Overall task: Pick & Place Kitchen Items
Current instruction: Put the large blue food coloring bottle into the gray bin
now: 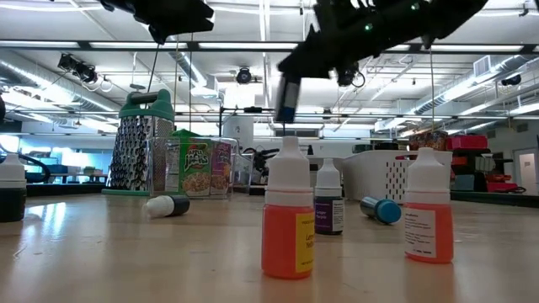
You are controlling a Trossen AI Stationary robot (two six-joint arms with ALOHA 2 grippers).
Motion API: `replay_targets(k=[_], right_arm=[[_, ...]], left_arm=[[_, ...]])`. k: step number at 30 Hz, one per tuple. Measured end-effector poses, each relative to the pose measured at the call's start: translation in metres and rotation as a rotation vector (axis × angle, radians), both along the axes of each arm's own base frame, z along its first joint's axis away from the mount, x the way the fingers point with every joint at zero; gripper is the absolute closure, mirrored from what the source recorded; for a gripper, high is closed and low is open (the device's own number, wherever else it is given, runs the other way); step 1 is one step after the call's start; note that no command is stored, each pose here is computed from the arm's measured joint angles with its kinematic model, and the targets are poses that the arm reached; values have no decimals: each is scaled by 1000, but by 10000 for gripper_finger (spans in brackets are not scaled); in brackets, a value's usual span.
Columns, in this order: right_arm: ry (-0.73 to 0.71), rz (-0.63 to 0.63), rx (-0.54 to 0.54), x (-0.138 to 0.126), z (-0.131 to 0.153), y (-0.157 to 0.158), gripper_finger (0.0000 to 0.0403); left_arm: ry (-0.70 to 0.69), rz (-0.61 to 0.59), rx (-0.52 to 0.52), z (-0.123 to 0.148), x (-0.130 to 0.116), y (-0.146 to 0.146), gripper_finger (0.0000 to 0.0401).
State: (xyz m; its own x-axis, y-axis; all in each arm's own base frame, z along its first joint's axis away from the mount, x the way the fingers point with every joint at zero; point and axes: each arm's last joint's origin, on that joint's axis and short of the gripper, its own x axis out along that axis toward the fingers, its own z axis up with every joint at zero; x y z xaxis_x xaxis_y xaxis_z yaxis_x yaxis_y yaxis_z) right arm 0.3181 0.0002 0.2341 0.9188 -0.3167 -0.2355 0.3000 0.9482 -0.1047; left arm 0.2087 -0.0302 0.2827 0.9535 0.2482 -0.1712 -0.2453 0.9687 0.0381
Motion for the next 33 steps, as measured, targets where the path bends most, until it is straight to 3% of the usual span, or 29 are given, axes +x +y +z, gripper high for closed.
replay_targets(k=[4,8,14,19,26,33], right_arm=[[2,-327,-113,-18,20,-38,278],[16,-454,-103,-29,22,-79,277],[49,-519,19,-41,4,-137,277],[87,-517,74,-45,-16,-166,277],[176,-549,116,-45,-51,-190,276],[186,-573,135,-47,-60,-197,263]], left_arm=[[-4,0,-1,0,0,0,223],[-5,0,-1,0,0,0,223],[-4,-1,10,1,0,0,223],[-1,-3,23,1,0,0,223],[-1,-3,24,1,0,0,223],[0,-3,24,1,0,0,223]])
